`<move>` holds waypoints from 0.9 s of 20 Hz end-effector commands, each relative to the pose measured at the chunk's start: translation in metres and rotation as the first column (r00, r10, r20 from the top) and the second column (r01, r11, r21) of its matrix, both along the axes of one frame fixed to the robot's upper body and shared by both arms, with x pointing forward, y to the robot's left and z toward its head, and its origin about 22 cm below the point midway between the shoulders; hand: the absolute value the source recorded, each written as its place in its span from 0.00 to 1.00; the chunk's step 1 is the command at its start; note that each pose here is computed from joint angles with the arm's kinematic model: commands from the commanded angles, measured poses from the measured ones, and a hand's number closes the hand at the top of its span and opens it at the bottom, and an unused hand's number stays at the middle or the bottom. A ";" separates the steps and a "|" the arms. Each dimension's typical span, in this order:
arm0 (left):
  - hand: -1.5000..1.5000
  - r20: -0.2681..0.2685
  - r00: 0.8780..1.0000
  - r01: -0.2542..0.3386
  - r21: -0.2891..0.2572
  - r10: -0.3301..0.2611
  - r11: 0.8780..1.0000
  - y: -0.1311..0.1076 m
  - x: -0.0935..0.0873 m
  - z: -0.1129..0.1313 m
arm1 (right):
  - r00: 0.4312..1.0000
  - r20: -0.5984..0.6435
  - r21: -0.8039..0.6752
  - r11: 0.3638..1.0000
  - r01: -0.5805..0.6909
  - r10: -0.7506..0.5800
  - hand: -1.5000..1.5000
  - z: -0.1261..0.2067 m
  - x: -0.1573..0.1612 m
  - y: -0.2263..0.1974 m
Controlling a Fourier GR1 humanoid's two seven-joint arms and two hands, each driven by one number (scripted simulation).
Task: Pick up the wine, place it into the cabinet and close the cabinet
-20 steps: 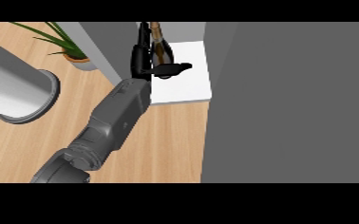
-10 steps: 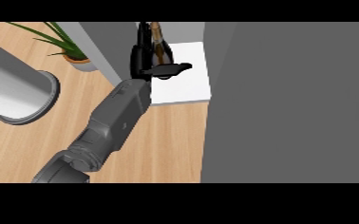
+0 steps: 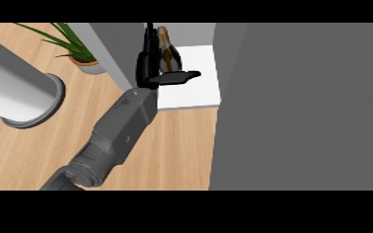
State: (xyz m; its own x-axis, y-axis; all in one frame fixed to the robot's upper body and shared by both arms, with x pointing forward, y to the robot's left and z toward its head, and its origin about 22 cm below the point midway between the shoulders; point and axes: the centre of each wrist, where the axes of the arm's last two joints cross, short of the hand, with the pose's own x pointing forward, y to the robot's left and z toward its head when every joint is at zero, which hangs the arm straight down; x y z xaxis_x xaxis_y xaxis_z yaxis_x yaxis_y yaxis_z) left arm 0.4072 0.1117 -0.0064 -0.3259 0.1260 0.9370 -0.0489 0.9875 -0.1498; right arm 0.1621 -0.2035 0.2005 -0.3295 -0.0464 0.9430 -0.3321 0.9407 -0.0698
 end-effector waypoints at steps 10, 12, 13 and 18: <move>0.00 -0.032 0.999 0.037 -0.031 -0.038 0.999 -0.045 -0.084 -0.027 | 0.999 0.014 0.015 0.999 0.032 -0.032 0.00 0.008 -0.010 -0.002; 0.00 -0.030 0.999 0.017 0.004 -0.017 1.000 -0.057 -0.096 -0.020 | 0.998 0.019 0.001 0.999 0.054 -0.054 0.00 0.004 -0.026 -0.005; 0.00 -0.005 0.999 0.046 0.000 -0.046 0.999 -0.057 -0.100 -0.022 | 0.997 0.029 0.012 0.998 0.064 -0.064 0.00 0.002 0.006 -0.025; 0.00 0.004 0.998 0.069 -0.021 -0.069 0.997 -0.064 -0.144 -0.019 | 0.997 0.028 0.005 0.998 0.070 -0.070 0.00 0.009 -0.031 -0.018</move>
State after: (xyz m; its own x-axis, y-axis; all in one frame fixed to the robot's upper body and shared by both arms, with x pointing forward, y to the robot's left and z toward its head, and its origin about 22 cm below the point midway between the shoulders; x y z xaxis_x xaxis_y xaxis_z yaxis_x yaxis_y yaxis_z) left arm 0.2935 0.0530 -0.0255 -0.3146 0.1609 0.9355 0.0118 0.9861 -0.1657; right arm 0.1579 -0.2145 0.1986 -0.3294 -0.0079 0.9442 -0.2613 0.9617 -0.0831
